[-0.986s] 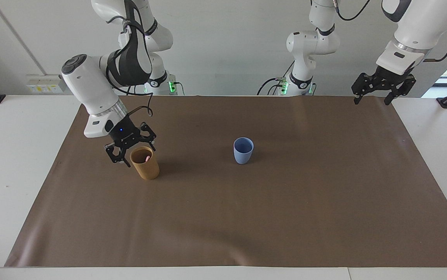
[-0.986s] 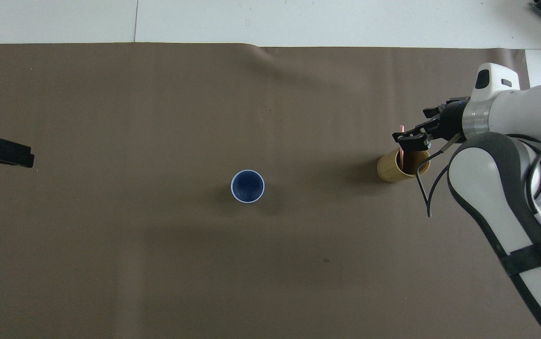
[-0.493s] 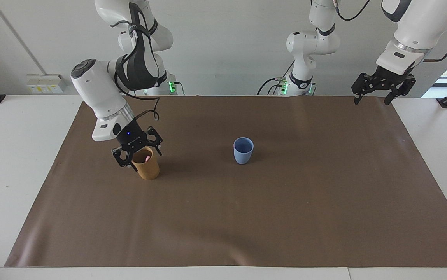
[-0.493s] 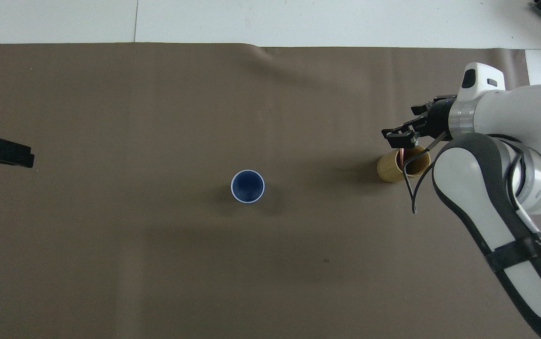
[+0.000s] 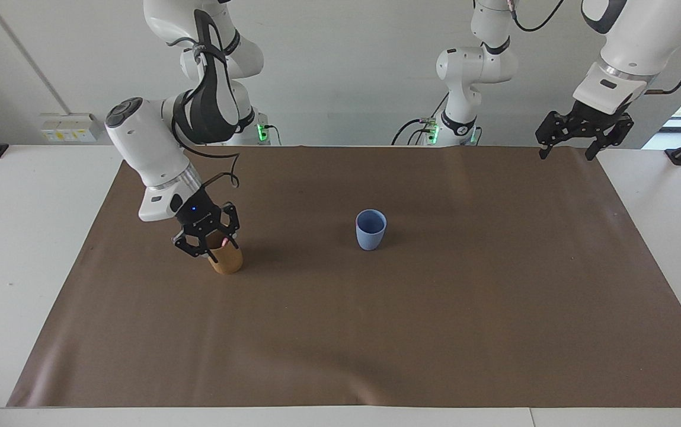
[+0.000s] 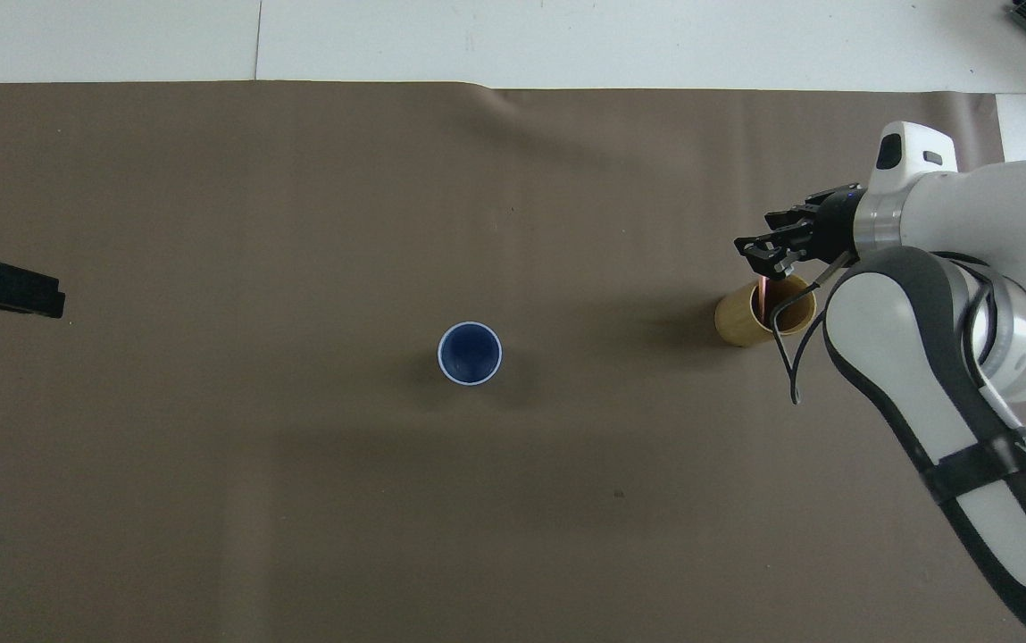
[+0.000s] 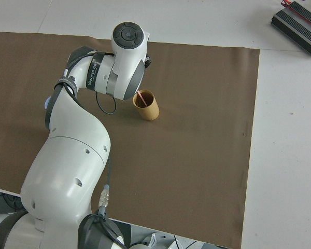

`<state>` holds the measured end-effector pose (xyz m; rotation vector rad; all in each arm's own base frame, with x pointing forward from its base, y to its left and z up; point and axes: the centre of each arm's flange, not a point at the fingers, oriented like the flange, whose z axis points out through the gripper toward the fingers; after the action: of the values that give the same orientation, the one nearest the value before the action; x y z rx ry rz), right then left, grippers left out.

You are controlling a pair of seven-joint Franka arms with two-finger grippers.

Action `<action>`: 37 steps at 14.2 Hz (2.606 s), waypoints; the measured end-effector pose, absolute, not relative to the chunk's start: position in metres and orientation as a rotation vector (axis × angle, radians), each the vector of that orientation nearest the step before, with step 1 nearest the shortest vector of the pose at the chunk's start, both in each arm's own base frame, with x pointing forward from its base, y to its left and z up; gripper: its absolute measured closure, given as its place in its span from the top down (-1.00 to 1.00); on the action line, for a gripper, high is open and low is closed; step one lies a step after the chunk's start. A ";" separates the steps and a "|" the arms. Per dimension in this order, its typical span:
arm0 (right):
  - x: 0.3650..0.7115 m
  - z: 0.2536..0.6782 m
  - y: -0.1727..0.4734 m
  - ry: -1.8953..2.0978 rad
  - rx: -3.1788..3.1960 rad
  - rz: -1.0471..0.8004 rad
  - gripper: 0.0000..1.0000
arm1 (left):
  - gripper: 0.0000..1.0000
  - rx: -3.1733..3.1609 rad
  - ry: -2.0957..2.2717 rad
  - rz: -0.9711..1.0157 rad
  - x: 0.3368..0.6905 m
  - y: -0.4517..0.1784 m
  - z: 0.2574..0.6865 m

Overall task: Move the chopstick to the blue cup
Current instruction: 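Close the right gripper on the top of the pink stick, then lift the pink stick out of the yellow cup with the right gripper, then carry the pink stick over the blue cup and lower it inside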

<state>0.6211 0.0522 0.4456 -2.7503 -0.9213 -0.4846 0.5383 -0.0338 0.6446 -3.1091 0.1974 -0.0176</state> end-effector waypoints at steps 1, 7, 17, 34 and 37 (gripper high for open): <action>0.621 0.445 0.049 -0.919 -2.750 -0.473 -0.02 | 1.00 -3.109 0.197 -0.018 0.538 -0.034 0.645; 0.621 0.445 0.045 -0.917 -2.735 -0.472 -0.73 | 1.00 -3.109 0.197 -0.018 0.538 -0.034 0.645; 0.610 0.514 0.037 -0.942 -2.695 -0.507 -0.84 | 1.00 -3.109 0.197 -0.017 0.538 -0.034 0.645; 0.550 0.613 0.288 -0.588 -2.721 -0.586 -0.84 | 1.00 -3.109 0.197 -0.013 0.538 -0.034 0.644; 0.553 0.587 0.334 -0.554 -2.730 -0.621 -0.84 | 1.00 -3.109 0.197 -0.013 0.538 -0.034 0.644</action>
<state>0.5528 0.3341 0.5872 -2.7299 -0.5539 -0.6213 0.5380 -0.0338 0.6443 -3.1091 0.1973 -0.0128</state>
